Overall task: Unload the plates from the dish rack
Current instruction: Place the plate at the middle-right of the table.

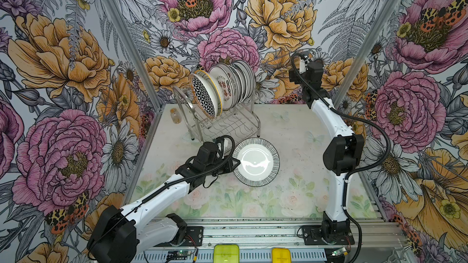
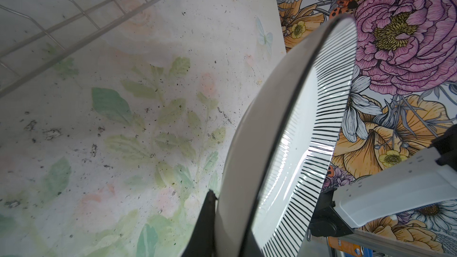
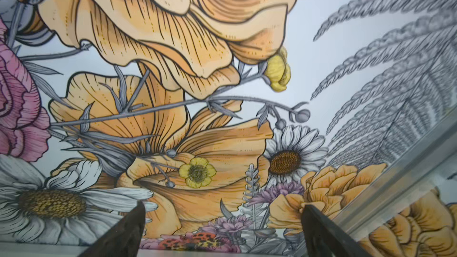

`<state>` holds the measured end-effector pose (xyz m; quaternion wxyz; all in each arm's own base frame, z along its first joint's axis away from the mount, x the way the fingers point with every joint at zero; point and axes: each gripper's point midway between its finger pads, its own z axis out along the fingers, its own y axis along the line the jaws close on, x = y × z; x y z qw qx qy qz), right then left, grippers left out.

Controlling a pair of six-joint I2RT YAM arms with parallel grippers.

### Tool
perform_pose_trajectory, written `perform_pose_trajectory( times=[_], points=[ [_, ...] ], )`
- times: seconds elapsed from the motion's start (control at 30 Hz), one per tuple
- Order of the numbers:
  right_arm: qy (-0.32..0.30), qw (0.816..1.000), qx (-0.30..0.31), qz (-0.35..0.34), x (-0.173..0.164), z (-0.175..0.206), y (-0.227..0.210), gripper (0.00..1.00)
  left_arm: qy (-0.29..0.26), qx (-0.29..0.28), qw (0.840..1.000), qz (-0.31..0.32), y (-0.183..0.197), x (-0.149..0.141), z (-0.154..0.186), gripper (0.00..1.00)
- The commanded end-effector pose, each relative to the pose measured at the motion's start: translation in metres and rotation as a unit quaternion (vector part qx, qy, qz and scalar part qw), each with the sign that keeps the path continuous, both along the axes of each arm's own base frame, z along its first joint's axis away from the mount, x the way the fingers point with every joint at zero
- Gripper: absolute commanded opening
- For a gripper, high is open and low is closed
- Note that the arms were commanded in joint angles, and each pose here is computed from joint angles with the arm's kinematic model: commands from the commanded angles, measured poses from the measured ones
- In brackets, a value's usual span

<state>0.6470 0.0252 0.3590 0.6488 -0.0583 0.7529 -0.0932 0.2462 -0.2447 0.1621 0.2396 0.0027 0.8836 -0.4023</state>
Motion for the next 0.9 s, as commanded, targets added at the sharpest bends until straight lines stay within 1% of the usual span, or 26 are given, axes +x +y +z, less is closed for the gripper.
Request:
perform_pose_trajectory(
  times=[0.0, 0.13, 0.2, 0.27, 0.37, 0.5, 0.6, 0.67, 0.73, 0.8, 0.87],
  points=[
    [0.048, 0.991, 0.118, 0.047, -0.026, -0.011, -0.004, 0.99, -0.087, -0.06, 0.994, -0.015, -0.022, 0.021, 0.061, 0.0],
    [0.1, 0.976, 0.177, 0.072, -0.052, -0.044, -0.014, 0.99, -0.081, -0.054, 0.995, -0.018, -0.03, 0.028, 0.058, 0.0],
    [0.119, 0.971, 0.191, 0.08, -0.065, -0.056, -0.015, 0.99, -0.078, -0.048, 0.996, -0.018, -0.034, 0.032, 0.056, 0.0],
    [0.139, 0.969, 0.192, 0.069, -0.079, -0.069, -0.018, 1.0, -0.073, -0.041, 0.996, -0.02, -0.041, 0.036, 0.053, 0.0],
    [0.164, 0.962, 0.209, 0.067, -0.1, -0.087, -0.016, 1.0, -0.061, -0.017, 0.998, -0.02, -0.052, 0.041, 0.044, 0.0],
    [0.212, 0.942, 0.249, 0.071, -0.127, -0.106, -0.011, 1.0, -0.045, 0.007, 0.999, -0.016, -0.067, 0.049, 0.032, 0.0],
    [0.259, 0.916, 0.288, 0.104, -0.149, -0.118, 0.001, 0.99, -0.04, 0.028, 0.999, -0.012, -0.075, 0.055, 0.025, 0.0],
    [0.277, 0.908, 0.287, 0.128, -0.164, -0.123, 0.011, 0.99, -0.04, 0.032, 0.999, -0.015, -0.083, 0.058, 0.023, 0.0],
    [0.292, 0.904, 0.28, 0.139, -0.18, -0.129, 0.014, 0.99, -0.038, 0.039, 0.998, -0.02, -0.093, 0.061, 0.018, 0.0],
    [0.299, 0.905, 0.273, 0.134, -0.193, -0.134, 0.011, 0.99, -0.035, 0.047, 0.998, -0.02, -0.099, 0.067, 0.013, 0.0],
    [0.302, 0.904, 0.281, 0.112, -0.2, -0.138, 0.001, 1.0, -0.032, 0.053, 0.998, -0.019, -0.108, 0.074, 0.006, 0.0]
  ],
)
